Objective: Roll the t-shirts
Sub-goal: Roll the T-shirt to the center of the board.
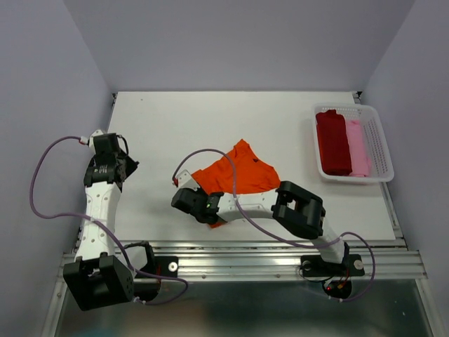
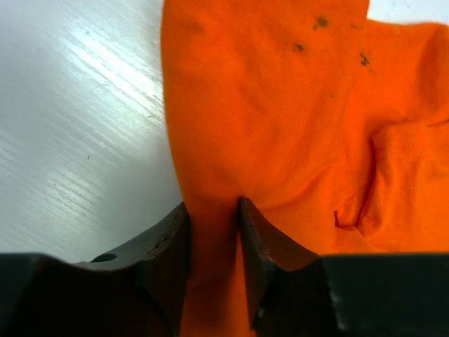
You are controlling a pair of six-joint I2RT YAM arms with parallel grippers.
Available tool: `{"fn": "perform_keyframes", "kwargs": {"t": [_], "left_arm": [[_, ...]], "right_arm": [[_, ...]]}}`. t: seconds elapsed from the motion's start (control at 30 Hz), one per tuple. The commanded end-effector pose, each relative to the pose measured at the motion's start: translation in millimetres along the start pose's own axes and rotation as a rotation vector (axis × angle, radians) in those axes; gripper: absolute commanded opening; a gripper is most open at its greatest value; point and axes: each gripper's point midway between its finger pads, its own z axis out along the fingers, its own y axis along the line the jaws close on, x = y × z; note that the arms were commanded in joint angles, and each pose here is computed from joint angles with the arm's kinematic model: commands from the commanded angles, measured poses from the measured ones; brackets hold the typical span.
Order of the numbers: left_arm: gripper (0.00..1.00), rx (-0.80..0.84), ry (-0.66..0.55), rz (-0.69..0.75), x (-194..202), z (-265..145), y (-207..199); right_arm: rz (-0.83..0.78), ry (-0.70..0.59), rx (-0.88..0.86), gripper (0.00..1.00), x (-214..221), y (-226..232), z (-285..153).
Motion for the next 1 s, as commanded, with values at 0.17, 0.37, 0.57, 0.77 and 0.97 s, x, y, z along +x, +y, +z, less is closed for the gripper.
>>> {"fn": "perform_keyframes", "kwargs": {"t": [0.17, 0.37, 0.57, 0.77, 0.97], "left_arm": [[0.20, 0.022, -0.021, 0.010, -2, -2, 0], [0.20, 0.023, -0.022, 0.011, -2, -3, 0], [0.20, 0.025, -0.026, 0.012, -3, -4, 0], [0.20, 0.027, -0.034, 0.017, -6, -7, -1], [0.20, 0.028, -0.035, 0.020, -7, -9, -1]], "right_arm": [[0.060, 0.006, -0.079, 0.01, -7, 14, -6], [0.174, -0.002, -0.301, 0.01, -30, 27, -25], [0.277, 0.013, -0.526, 0.01, -45, 49, -45], [0.382, 0.040, -0.734, 0.01, -55, 64, -60], [0.478, 0.039, -0.876, 0.01, -69, 50, -70]]}}
